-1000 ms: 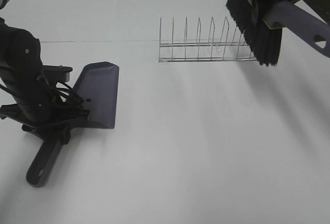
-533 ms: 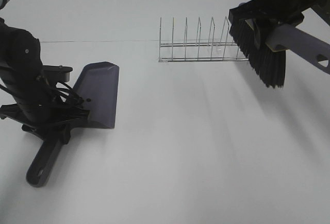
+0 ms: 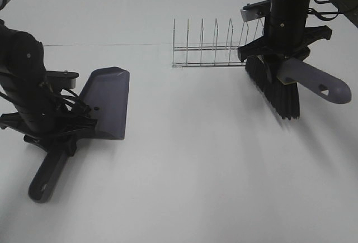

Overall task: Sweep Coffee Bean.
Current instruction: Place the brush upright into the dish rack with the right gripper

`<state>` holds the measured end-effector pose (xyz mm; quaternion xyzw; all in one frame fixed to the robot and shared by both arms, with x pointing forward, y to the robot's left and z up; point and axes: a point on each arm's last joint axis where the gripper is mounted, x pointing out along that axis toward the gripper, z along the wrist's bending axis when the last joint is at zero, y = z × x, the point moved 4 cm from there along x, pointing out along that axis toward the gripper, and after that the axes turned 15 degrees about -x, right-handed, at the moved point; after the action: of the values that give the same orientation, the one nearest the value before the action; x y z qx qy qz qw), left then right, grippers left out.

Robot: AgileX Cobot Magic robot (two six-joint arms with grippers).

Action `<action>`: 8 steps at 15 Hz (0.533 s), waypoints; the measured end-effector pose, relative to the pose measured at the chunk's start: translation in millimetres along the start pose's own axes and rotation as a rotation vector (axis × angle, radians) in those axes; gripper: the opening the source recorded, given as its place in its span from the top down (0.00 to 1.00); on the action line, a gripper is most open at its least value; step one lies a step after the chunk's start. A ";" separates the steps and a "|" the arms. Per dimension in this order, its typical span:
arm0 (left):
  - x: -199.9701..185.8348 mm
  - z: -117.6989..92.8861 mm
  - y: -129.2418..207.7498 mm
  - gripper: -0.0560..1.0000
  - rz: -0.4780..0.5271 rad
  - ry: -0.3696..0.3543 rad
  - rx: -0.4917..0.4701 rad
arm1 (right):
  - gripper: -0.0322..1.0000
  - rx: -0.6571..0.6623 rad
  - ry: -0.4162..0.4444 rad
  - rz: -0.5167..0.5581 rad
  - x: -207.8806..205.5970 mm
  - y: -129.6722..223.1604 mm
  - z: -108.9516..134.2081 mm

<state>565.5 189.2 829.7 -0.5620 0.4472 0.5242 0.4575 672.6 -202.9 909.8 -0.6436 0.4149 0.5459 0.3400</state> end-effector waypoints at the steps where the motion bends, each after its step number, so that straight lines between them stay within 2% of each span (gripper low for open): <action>1: 0.0 0.0 0.0 0.61 0.000 0.000 0.000 | 0.68 0.009 0.003 -0.023 -0.5 -6.3 -1.1; 8: 0.0 0.0 0.0 0.61 0.000 0.000 0.009 | 0.68 0.029 0.073 -0.130 -6.5 -51.7 -16.8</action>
<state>565.5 189.2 829.7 -0.5599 0.4496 0.5222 0.4600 726.1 -194.9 918.3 -0.6837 0.3922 0.4928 0.3686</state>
